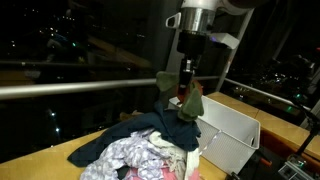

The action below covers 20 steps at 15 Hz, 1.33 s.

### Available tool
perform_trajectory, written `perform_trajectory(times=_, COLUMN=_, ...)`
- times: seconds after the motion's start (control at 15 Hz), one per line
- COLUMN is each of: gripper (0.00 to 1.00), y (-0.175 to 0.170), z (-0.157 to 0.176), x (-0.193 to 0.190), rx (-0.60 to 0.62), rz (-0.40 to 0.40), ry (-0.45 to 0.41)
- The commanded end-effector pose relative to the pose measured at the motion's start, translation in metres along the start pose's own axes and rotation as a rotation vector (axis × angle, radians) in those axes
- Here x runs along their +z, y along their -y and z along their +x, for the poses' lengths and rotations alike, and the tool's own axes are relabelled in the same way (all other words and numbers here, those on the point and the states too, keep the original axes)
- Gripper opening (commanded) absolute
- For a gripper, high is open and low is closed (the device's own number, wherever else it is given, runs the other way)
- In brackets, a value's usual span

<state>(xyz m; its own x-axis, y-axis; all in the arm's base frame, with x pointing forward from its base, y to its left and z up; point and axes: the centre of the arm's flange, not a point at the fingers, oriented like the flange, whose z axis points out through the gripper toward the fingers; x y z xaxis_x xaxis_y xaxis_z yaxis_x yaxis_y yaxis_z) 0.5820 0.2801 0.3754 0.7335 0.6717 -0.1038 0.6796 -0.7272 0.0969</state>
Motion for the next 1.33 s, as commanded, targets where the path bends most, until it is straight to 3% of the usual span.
perform_trajectory(times=0.0, gripper=0.03, y=-0.013, z=0.021, x=0.017, rx=0.009, rz=0.054, ry=0.02)
perform_trajectory(times=0.33, gripper=0.03, y=-0.024, z=-0.022, x=0.058, rx=0.085, rz=0.207, ry=0.032)
perform_trajectory(times=0.73, gripper=0.03, y=-0.04, z=-0.043, x=0.115, rx=0.139, rz=0.346, ry=0.045)
perform_trajectory(times=1.27, gripper=0.03, y=-0.052, z=-0.048, x=0.135, rx=0.137, rz=0.387, ry=0.008)
